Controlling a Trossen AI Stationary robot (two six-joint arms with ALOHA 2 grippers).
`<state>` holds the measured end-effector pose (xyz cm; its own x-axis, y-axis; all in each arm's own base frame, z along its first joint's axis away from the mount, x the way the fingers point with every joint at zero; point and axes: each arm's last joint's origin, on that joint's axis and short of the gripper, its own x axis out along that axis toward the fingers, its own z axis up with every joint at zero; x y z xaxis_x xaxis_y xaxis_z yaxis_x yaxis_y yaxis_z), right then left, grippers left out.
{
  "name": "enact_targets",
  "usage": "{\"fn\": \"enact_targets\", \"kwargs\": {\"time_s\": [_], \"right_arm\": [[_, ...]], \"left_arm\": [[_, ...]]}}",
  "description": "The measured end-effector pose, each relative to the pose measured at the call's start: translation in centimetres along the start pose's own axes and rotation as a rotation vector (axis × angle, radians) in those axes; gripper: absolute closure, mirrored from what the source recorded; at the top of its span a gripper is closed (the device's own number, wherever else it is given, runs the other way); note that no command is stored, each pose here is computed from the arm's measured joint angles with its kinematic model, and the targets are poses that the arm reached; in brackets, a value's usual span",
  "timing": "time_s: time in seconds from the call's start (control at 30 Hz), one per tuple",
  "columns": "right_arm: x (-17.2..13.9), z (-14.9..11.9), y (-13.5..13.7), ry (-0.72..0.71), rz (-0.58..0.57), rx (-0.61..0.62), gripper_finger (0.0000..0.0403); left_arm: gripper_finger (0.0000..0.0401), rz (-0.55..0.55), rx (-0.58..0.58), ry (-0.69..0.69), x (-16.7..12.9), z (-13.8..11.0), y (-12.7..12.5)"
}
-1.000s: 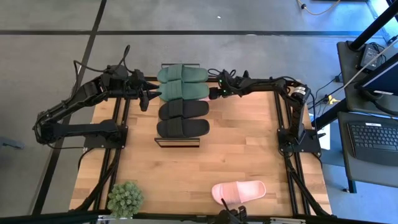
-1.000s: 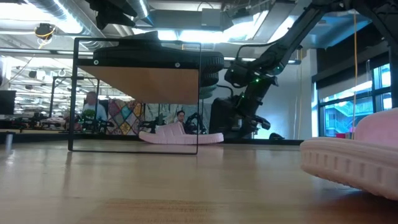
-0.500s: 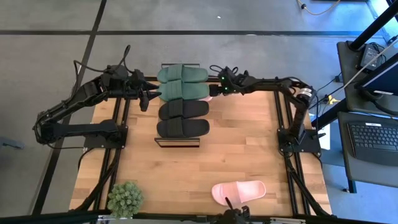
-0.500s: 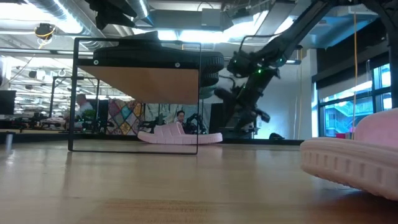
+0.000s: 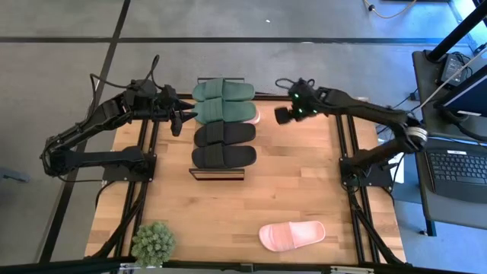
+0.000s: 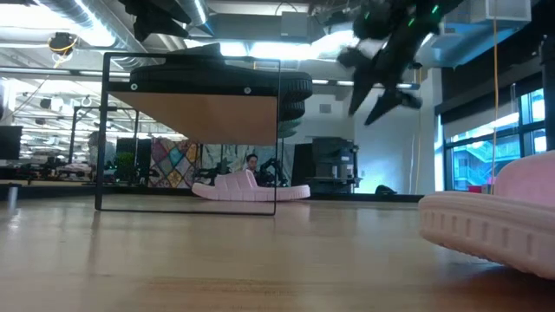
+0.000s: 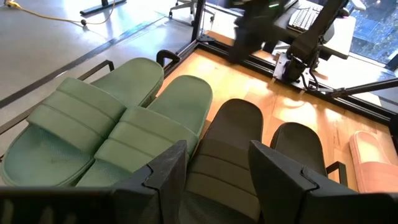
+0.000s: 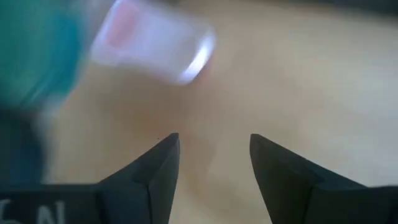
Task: Pick and place slides into the shelf
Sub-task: Put the pink slipper underneath the shelf
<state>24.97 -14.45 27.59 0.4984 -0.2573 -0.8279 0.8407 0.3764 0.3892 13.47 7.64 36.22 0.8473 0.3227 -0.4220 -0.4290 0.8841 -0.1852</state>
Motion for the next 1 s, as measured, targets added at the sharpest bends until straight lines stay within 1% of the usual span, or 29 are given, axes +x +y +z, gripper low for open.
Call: {"fn": "enact_targets", "kwargs": {"time_s": [0.1,0.2,0.27,0.33,0.57,0.7,0.77,0.87,0.93,1.0], "right_arm": [[-2.9,-2.4,1.3,0.098,0.115,-0.045,0.0206],[-5.5,-5.2,2.5,0.207,0.219,-0.051,0.0206],[-7.0,-7.0,3.2,0.272,0.254,-0.034,0.0206],[-8.4,-8.9,3.6,0.335,0.259,-0.002,0.0206],[-11.0,-15.1,4.9,0.581,0.165,0.187,0.0206],[-11.7,-18.5,5.6,0.693,0.078,0.266,0.0206],[-12.1,-20.1,5.8,0.736,0.038,0.265,0.0206],[-12.5,-21.9,5.8,0.781,-0.005,0.202,0.0206],[-12.6,-22.8,5.8,0.764,-0.040,0.232,0.0206],[-12.7,-23.8,5.9,0.739,-0.063,0.232,0.0206]], "left_arm": [[0.0236,0.000,0.000,0.000,0.0,0.0,0.0],[0.0236,0.000,0.001,-0.005,0.0,0.0,0.0],[0.0236,0.000,0.001,-0.005,0.0,0.0,0.0],[0.0236,-0.001,0.001,-0.006,0.0,0.1,0.0],[0.0236,-0.001,0.001,-0.007,0.0,0.1,0.0],[0.0236,-0.001,0.002,-0.007,0.0,0.1,0.0],[0.0236,-0.001,0.002,-0.007,0.0,0.1,0.0],[0.0236,-0.001,0.003,-0.007,0.0,0.1,0.0],[0.0236,0.000,0.011,-0.004,0.1,0.1,0.0],[0.0236,0.000,0.012,-0.004,0.1,0.1,0.0]]}}
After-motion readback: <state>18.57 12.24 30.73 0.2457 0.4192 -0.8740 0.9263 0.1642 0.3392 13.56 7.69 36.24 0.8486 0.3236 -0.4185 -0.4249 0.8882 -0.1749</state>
